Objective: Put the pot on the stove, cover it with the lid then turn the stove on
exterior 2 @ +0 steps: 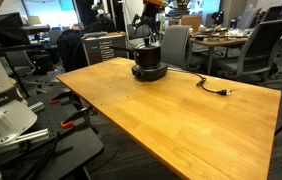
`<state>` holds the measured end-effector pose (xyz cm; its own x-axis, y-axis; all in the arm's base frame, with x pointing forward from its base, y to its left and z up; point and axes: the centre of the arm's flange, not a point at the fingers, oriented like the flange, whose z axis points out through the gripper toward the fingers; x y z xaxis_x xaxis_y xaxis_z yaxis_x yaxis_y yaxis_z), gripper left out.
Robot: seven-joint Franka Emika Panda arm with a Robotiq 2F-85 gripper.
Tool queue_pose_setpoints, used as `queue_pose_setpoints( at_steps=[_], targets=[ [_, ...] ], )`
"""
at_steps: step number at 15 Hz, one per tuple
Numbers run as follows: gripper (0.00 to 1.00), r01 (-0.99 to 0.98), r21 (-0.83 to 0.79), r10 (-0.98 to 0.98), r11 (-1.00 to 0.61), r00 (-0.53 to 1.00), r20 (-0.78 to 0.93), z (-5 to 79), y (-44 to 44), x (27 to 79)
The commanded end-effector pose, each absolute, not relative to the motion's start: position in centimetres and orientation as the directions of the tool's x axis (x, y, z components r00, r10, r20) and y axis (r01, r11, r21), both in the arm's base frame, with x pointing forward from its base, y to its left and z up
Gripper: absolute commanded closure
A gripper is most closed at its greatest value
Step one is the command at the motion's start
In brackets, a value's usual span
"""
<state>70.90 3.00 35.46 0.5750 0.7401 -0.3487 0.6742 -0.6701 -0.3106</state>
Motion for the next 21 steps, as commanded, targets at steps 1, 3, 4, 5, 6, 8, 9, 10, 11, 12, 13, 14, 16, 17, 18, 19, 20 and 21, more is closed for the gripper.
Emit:
queue_pose_setpoints(
  at_steps=[1, 3, 4, 5, 6, 8, 9, 10, 11, 12, 13, 14, 16, 17, 18, 19, 20, 21],
  targets=[
    [0.0, 0.693, -0.244, 0.731, -0.679, 0.603, -0.321, 41.3, 1.3, 69.1],
    [0.0, 0.682, -0.265, 0.729, -0.682, 0.603, -0.324, 39.5, 2.0, 70.7],
    [0.0, 0.683, -0.255, 0.727, -0.684, 0.61, -0.315, 40.6, 1.7, 70.5],
    [0.0, 0.683, -0.25, 0.725, -0.686, 0.614, -0.312, 41.1, 1.6, 70.4],
    [0.0, 0.674, -0.213, 0.705, -0.707, 0.652, -0.28, 41.5, 0.9, 69.8],
    [0.0, 0.654, -0.155, 0.672, -0.741, 0.722, -0.165, 42.7, -2.1, 67.4],
    [0.0, 0.64, -0.141, 0.655, -0.755, 0.746, -0.12, 43.2, -3.9, 66.0],
    [0.0, 0.615, -0.151, 0.63, -0.774, 0.773, -0.08, 43.3, -5.1, 65.7],
    [0.0, 0.588, -0.162, 0.601, -0.792, 0.798, -0.043, 43.7, -6.4, 65.3],
    [0.0, 0.558, -0.178, 0.568, -0.811, 0.823, -0.007, 44.0, -8.1, 64.7],
    [0.0, 0.526, -0.196, 0.532, -0.828, 0.846, 0.027, 44.4, -9.7, 64.0],
    [0.0, 0.503, -0.196, 0.5, -0.842, 0.863, 0.07, 44.8, -11.3, 63.2],
    [0.0, 0.534, -0.165, 0.537, -0.829, 0.843, 0.035, 45.3, -12.0, 68.8],
    [0.0, 0.541, -0.135, 0.537, -0.83, 0.841, 0.064, 45.9, -13.4, 68.2],
    [0.0, 0.543, -0.122, 0.538, -0.831, 0.84, 0.074, 46.2, -14.1, 67.7],
    [0.0, 0.545, -0.116, 0.54, -0.83, 0.838, 0.077, 46.4, -14.2, 67.3],
    [0.0, 0.548, -0.115, 0.542, -0.829, 0.837, 0.078, 46.5, -13.9, 67.2],
    [0.0, 0.551, -0.113, 0.546, -0.827, 0.834, 0.079, 46.4, -13.6, 67.2]
  ],
)
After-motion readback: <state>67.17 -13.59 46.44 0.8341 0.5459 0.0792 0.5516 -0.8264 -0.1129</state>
